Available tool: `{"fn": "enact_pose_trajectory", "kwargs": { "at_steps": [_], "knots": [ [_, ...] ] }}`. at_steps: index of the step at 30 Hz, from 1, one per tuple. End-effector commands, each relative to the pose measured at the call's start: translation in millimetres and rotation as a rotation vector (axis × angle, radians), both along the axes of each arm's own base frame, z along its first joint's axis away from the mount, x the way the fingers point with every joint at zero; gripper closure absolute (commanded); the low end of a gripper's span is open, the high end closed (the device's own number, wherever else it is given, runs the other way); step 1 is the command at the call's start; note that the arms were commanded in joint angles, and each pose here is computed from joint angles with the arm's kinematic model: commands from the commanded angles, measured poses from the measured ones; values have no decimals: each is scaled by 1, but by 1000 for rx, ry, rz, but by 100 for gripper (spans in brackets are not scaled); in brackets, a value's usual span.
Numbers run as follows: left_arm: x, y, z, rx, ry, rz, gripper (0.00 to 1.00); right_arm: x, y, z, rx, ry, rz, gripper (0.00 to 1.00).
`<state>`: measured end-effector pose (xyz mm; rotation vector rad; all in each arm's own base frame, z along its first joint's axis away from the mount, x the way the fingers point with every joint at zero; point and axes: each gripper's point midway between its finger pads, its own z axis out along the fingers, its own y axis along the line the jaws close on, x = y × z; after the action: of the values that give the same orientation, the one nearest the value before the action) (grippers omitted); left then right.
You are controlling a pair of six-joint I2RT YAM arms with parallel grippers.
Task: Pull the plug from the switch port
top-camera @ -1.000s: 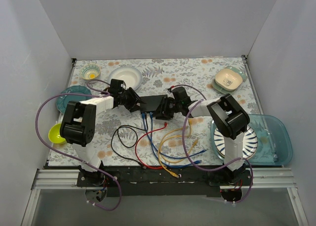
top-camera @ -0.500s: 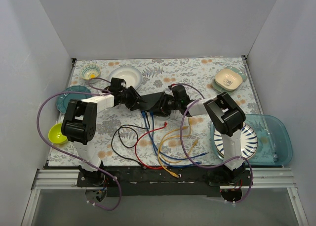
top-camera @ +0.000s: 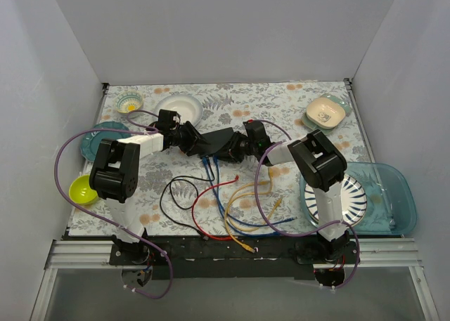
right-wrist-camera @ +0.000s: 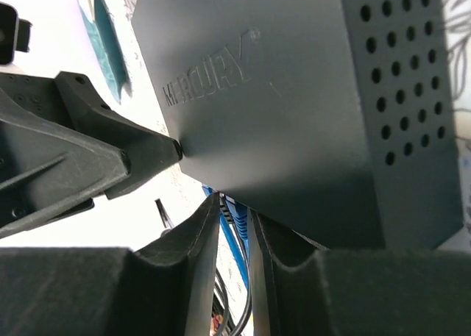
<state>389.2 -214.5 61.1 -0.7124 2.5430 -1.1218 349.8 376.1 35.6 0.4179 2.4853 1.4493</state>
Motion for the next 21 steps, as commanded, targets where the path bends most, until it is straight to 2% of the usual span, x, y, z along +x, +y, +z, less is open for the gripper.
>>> {"fn": "enact_pose_trajectory", "kwargs": {
  "at_steps": [1,8,10,14,18,21],
  "knots": [
    [-2,5,-6,23,17,8,57,11,0,-14,14,59,-74,71],
    [-7,5,-10,22,28,6,57,14,8,-14,10,65,-62,69],
    [-7,5,-10,21,26,4,57,11,10,-16,4,71,-56,72],
    [-8,4,-9,20,26,1,57,9,10,-22,-1,80,-46,85],
    [-8,5,-10,22,25,3,57,5,11,-24,-9,78,-31,90],
    [-6,4,-8,20,19,1,57,1,12,-24,-10,70,-16,91]
  ]
}}
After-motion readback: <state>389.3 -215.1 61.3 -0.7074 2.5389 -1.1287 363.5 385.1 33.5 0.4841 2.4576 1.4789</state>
